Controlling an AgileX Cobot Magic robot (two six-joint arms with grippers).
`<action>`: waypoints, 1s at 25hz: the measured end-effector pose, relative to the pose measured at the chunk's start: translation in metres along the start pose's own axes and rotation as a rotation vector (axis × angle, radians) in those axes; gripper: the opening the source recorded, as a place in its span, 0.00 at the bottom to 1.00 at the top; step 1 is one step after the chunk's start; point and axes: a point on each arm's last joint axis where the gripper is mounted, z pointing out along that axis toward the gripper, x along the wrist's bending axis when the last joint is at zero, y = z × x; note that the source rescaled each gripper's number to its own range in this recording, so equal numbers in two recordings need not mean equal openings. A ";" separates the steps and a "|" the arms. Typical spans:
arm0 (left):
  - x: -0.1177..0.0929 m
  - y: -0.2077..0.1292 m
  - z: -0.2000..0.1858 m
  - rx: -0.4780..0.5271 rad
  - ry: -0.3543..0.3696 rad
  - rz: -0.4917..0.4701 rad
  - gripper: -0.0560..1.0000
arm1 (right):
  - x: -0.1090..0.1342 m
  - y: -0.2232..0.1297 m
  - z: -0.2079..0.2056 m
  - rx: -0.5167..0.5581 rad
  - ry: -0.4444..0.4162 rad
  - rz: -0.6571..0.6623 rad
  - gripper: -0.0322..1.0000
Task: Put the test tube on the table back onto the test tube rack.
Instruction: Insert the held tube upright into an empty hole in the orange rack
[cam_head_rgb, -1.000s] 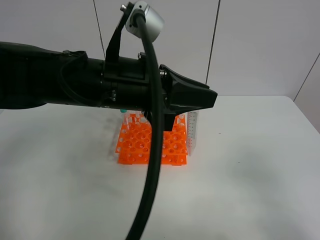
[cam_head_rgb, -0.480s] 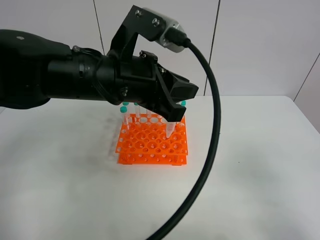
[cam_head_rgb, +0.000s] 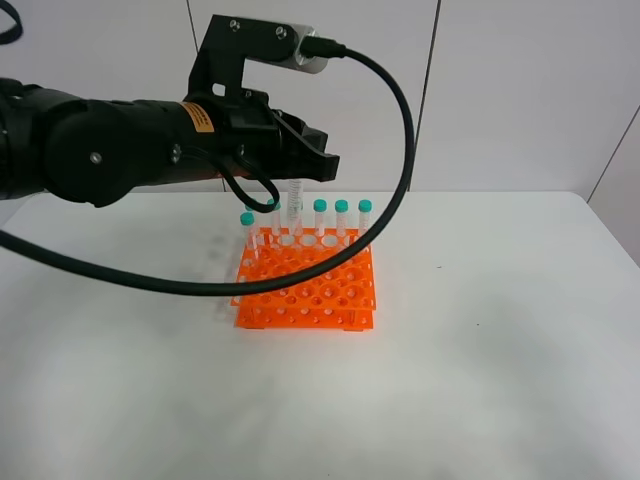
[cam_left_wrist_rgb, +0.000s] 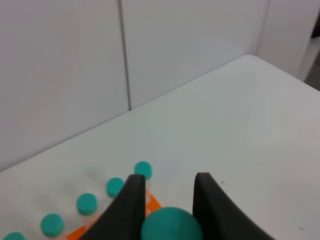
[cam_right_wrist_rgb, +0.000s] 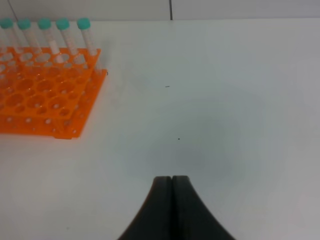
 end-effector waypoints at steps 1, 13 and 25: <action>0.004 -0.002 0.003 -0.003 0.007 0.000 0.05 | 0.000 0.000 0.000 0.000 0.000 0.000 0.03; 0.049 -0.043 0.052 -0.038 0.082 -0.057 0.05 | 0.000 0.000 0.000 0.000 0.001 0.000 0.03; 0.077 -0.058 0.067 -0.129 0.121 -0.061 0.05 | 0.000 0.000 0.000 0.000 0.001 0.000 0.03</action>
